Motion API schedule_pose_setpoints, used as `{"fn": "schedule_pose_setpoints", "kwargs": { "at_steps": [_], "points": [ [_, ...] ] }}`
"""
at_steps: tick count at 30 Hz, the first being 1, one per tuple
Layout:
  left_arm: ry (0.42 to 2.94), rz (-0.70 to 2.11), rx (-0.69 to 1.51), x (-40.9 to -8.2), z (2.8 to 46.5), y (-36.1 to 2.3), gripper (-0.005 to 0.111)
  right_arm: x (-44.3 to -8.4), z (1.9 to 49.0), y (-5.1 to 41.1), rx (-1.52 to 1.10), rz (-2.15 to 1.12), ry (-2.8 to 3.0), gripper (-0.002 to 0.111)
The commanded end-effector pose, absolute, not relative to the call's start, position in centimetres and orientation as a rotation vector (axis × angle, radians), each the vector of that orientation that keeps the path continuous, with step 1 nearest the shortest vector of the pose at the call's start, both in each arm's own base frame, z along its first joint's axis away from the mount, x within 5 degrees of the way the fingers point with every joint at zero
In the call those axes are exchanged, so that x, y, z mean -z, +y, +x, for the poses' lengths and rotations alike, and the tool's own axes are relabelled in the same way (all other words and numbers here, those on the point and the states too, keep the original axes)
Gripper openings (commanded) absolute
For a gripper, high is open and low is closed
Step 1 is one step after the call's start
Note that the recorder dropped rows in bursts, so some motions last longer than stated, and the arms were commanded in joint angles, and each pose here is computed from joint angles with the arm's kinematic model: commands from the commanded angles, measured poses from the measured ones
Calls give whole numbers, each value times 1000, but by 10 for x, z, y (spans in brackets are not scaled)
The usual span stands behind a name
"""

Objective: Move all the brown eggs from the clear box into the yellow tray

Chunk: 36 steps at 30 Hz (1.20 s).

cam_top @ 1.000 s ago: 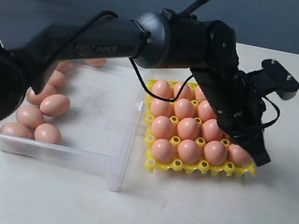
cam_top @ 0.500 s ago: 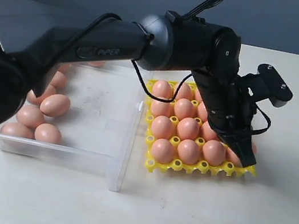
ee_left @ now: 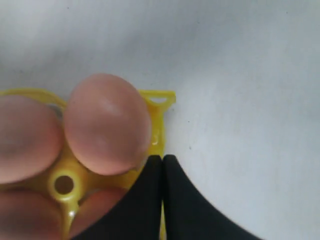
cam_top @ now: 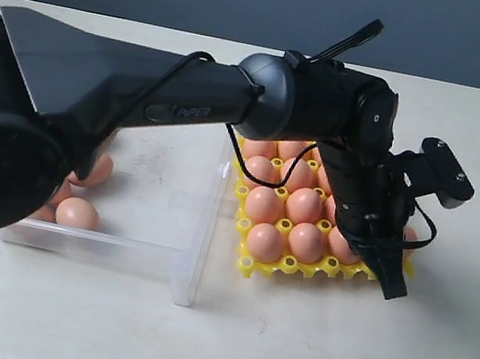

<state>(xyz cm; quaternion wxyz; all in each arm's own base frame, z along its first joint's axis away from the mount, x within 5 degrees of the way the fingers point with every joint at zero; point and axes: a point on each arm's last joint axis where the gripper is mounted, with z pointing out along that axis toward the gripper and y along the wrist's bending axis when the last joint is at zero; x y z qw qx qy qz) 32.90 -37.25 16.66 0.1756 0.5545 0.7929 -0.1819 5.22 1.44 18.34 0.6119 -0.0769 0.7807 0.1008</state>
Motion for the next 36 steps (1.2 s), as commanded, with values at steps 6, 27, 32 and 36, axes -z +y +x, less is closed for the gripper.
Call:
{"fn": "schedule_pose_setpoints", "kwargs": {
  "at_steps": [6,27,32,36],
  "points": [
    [2032,1286,594,-213,341,-386,0,-186,52,14,-232,-179,1785,1],
    [2024,1415,630,-171,340,-393,0,-186,52,14,-232,-179,1785,1],
    [2025,1485,628,-180,334,-390,0,-186,52,14,-232,-179,1785,1],
    [1953,1393,585,-194,342,-391,0,-186,52,14,-232,-179,1785,1]
  ]
}}
